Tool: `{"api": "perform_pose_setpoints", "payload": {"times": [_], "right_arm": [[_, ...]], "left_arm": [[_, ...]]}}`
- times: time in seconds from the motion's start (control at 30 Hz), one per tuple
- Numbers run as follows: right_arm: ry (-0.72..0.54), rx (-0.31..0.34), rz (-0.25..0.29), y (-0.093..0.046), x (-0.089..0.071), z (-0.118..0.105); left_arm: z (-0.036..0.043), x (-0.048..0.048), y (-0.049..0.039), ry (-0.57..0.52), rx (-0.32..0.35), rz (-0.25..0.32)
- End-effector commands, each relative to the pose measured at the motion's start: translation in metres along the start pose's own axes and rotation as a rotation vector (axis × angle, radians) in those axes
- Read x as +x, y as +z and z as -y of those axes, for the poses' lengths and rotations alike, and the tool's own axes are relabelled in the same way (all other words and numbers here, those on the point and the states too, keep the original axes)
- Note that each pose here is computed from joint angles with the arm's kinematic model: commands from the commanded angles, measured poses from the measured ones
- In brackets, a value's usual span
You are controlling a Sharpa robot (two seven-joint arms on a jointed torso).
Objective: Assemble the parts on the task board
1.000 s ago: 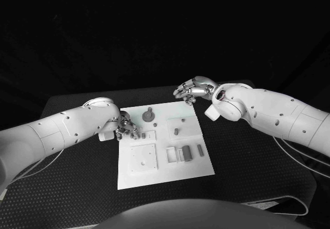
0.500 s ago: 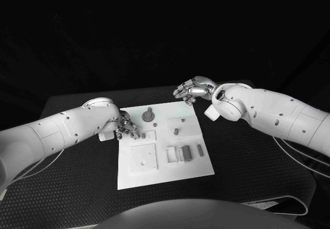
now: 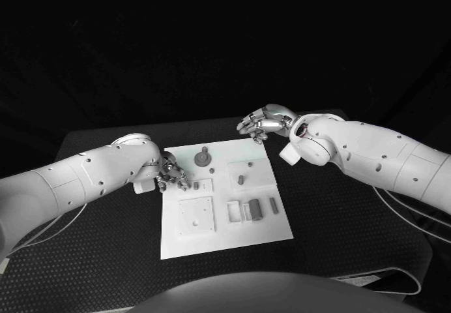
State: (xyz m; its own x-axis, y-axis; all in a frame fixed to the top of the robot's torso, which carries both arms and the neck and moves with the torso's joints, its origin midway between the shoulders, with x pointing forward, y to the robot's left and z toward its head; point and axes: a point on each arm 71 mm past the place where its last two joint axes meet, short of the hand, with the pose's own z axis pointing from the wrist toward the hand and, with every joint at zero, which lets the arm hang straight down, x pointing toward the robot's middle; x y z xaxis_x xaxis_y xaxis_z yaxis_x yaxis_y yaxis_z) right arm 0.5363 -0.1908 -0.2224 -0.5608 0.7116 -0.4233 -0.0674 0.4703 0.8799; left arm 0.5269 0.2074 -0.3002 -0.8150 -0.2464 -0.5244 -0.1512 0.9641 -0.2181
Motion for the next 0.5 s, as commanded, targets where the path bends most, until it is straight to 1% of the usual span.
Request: {"api": "perform_pose_setpoints", "payload": {"times": [0.03, 0.17, 0.3, 0.4, 0.5], "right_arm": [[0.000, -0.007, -0.016, 0.0000, 0.0016, -0.0004], [0.000, -0.007, -0.016, -0.0002, 0.0015, -0.0002], [0.000, -0.006, -0.016, -0.0005, 0.0013, 0.0000], [0.000, -0.005, -0.015, -0.0006, 0.0010, 0.0002], [0.000, -0.005, -0.016, -0.0007, 0.0010, 0.0003]], "left_arm": [[0.0030, 0.0067, 0.0017, -0.046, 0.032, -0.038], [0.0026, 0.0063, 0.0011, -0.049, 0.034, -0.042], [0.0038, 0.0028, -0.0010, -0.053, 0.040, -0.034], [0.0032, 0.0013, -0.0025, -0.050, 0.040, -0.034], [0.0025, 0.0001, -0.0041, -0.035, 0.034, -0.048]]}}
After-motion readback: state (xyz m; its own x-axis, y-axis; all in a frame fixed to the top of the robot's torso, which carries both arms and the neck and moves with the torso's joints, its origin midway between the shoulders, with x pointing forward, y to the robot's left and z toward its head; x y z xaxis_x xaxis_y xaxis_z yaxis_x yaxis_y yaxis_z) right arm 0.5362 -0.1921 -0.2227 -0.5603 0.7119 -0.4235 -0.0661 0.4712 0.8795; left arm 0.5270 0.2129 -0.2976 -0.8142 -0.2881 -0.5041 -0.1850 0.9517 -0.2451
